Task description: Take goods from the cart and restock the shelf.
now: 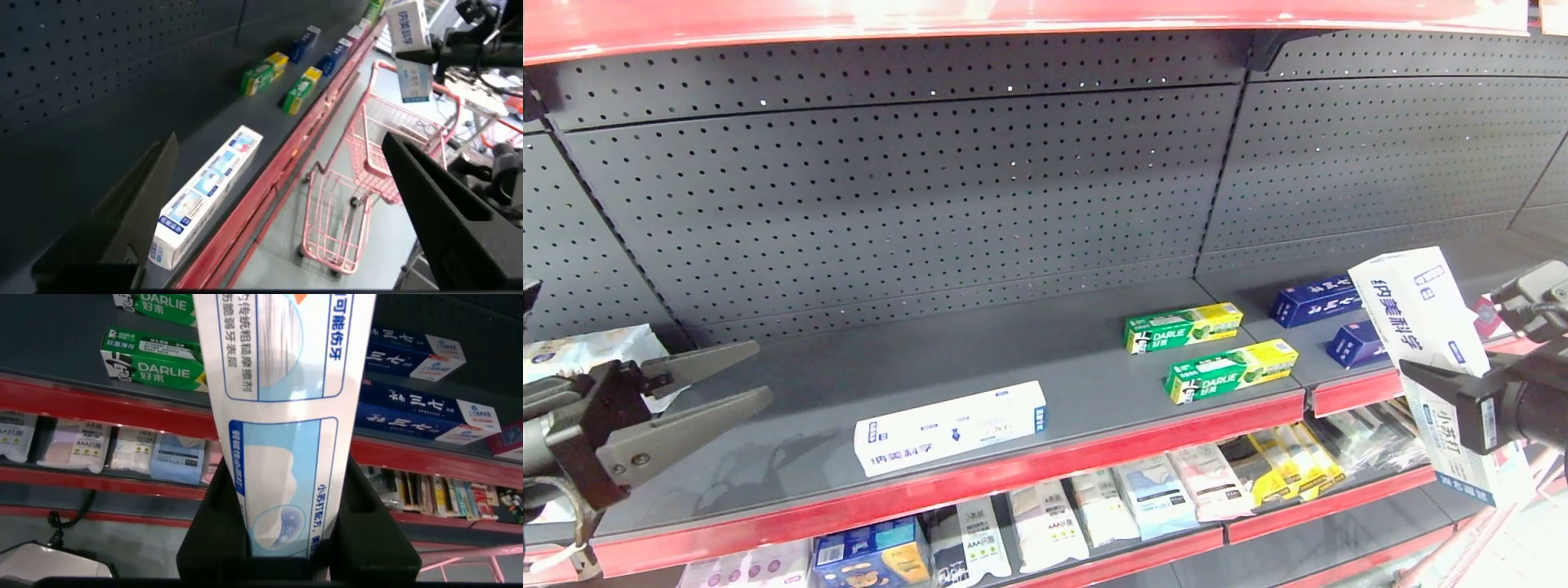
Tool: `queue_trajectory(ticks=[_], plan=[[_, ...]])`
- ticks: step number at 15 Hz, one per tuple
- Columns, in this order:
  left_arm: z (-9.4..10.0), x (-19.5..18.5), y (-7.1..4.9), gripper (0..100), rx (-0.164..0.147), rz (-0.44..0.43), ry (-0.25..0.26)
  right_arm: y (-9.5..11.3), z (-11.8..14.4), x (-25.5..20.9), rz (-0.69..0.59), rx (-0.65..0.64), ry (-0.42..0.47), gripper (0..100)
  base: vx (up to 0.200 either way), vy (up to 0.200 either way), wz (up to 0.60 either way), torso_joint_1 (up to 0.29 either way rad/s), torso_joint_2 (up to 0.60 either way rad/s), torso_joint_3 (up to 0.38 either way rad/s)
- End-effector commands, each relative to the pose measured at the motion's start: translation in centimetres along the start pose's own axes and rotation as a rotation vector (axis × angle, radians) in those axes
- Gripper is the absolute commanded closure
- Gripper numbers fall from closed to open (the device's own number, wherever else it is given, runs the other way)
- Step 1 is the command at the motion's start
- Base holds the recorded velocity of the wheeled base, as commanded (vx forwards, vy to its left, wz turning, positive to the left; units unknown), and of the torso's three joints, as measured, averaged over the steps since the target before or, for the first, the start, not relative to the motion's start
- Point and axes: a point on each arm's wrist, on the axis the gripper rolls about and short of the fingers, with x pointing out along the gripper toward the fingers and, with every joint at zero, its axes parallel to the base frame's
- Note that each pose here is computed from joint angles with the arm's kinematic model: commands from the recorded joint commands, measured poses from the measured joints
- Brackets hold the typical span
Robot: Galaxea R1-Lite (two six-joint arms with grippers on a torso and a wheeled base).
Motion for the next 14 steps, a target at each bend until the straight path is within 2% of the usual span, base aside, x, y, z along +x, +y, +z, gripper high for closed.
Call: queue_trajectory(ticks=[1,3,6,9,10,11,12,13,14], plan=[[-0.6,0.6,-0.9,0,0.0,-0.009,0.006,-0.1,0.2,0.2,-0.001,-0.001,-0.004,100,0.0,0.0,0.0,0.0,0.0,0.0],[-1.2,1.0,-1.3,0,-0.018,-0.013,0.019,-0.2,0.4,0.4,-0.001,0.001,-0.004,100,0.0,0.0,0.0,0.0,0.0,0.0],[-1.3,1.9,-1.6,0,-0.017,0.078,0.003,-0.2,0.4,0.3,-0.002,0.002,-0.007,100,0.0,0.0,0.0,0.0,0.0,0.0],[-1.7,2.8,-2.2,0,-0.015,0.229,-0.023,-0.2,0.5,0.2,-0.01,-0.002,-0.012,100,0.0,0.0,0.0,0.0,0.0,0.0],[-2.0,2.9,-2.0,0,-0.014,0.327,-0.016,-0.1,0.3,-0.1,-0.02,-0.002,-0.008,100,0.0,0.0,0.0,0.0,0.0,0.0],[-2.1,2.9,-1.8,0,-0.004,0.394,-0.003,-0.1,0.2,-0.3,-0.033,-0.002,-0.005,100,0.0,0.0,0.0,0.0,0.0,0.0],[-2.5,2.8,-1.5,0,0.023,0.507,0.026,-0.1,0.3,-0.6,-0.045,-0.003,-0.01,100,0.0,0.0,0.0,0.0,0.0,0.0],[-2.6,2.4,-1.6,0,0.038,0.571,0.027,-0.3,0.6,-0.9,-0.064,-0.004,-0.027,100,0.0,0.0,0.0,0.0,0.0,0.0],[-2.8,1.7,-2.4,0,0.055,0.574,0.015,-0.4,0.8,-1.3,-0.096,-0.008,-0.032,100,0.0,0.0,0.0,0.0,0.0,0.0]])
